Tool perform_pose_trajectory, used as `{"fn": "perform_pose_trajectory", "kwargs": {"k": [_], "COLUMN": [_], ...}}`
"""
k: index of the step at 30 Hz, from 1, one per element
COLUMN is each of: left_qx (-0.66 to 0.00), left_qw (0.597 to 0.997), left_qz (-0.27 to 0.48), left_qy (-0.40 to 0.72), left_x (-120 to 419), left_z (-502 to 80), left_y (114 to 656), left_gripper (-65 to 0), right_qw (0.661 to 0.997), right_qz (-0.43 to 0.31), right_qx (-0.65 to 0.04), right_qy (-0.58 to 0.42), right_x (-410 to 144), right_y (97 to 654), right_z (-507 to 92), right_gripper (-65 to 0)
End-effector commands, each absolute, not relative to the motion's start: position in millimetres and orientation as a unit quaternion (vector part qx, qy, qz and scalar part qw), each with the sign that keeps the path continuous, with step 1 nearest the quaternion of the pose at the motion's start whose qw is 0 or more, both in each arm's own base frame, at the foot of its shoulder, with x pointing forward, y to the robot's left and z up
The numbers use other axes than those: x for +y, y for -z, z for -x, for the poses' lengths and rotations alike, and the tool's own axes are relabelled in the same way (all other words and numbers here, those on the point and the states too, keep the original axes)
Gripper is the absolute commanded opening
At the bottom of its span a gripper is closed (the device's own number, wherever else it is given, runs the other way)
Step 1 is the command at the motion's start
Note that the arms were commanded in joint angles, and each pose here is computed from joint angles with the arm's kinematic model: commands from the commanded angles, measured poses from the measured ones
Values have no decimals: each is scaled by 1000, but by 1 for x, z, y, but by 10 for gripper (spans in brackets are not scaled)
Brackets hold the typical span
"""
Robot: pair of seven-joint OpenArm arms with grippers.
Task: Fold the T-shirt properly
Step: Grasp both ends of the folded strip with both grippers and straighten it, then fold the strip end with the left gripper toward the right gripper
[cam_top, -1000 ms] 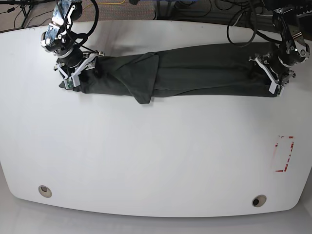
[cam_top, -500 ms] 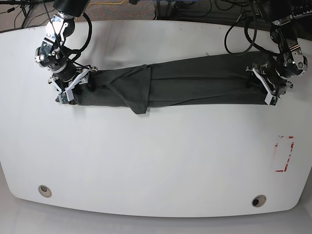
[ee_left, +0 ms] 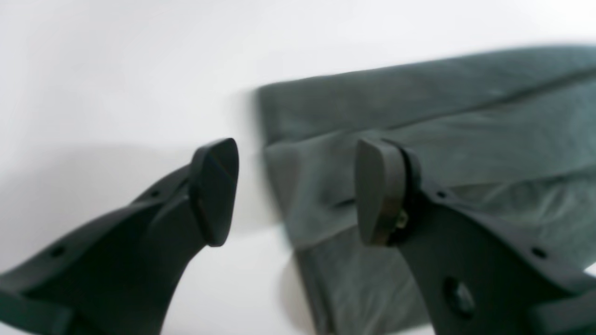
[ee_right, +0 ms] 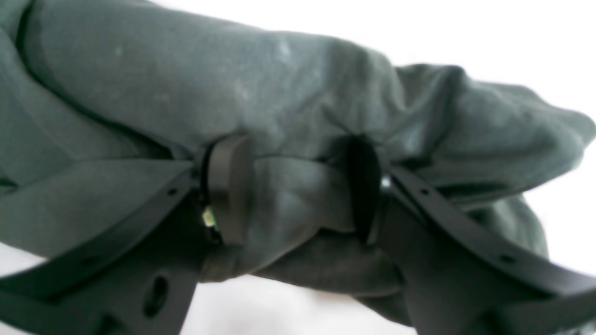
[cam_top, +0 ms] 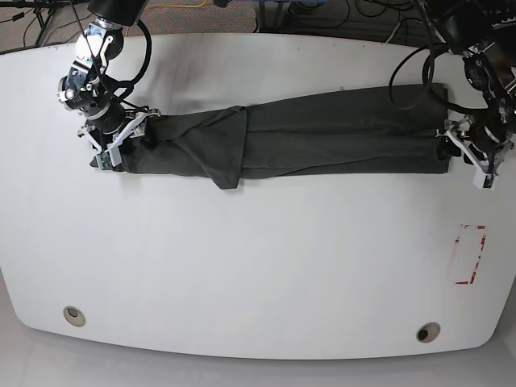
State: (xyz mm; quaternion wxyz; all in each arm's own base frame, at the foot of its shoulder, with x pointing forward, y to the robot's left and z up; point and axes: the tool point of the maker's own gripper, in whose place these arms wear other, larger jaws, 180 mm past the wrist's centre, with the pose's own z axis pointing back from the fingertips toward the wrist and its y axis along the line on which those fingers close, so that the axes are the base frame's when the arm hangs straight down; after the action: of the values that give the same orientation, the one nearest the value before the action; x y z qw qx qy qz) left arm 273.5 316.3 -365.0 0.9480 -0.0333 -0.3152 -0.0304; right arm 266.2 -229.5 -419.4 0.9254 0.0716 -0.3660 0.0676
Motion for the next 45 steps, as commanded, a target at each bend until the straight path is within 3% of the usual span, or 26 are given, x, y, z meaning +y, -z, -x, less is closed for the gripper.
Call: {"fn": "perform_pose_trajectory", "kwargs": {"k": [1,23,26,30,32,45], "left_qx": [-323,-263,-255,-252,-257,-311], "left_qw": [945,952,953,953,952,935], "left_qz": [38,156,159,161,158,96], "left_qy": [16,19,32,43,45,143], "left_x": [332,298,291,285,285,263], "left_z": [-274,-252,-252,-253,-255,-251], "left_y": [354,401,405,405,402,350], "left_gripper": [-278,-285,-347,-549,-603,-596], "right_qw": [926,926,926,926,926,926], "right_qz": [-59,-63,-68,-68,-69,-69], "right_qx": [-366,-366,-366,-366,-366,-366], "right_qy": [-71,-68,-65,-65,-65,-64], "right_x": [-236,-233,-228,-228,-228,-228], "right_y": [415,417,418,418,418,419], "right_z": [-267,-266,-266,-266,-266,-265], "right_gripper": [-338,-338,-338,-338,-338,-338]}}
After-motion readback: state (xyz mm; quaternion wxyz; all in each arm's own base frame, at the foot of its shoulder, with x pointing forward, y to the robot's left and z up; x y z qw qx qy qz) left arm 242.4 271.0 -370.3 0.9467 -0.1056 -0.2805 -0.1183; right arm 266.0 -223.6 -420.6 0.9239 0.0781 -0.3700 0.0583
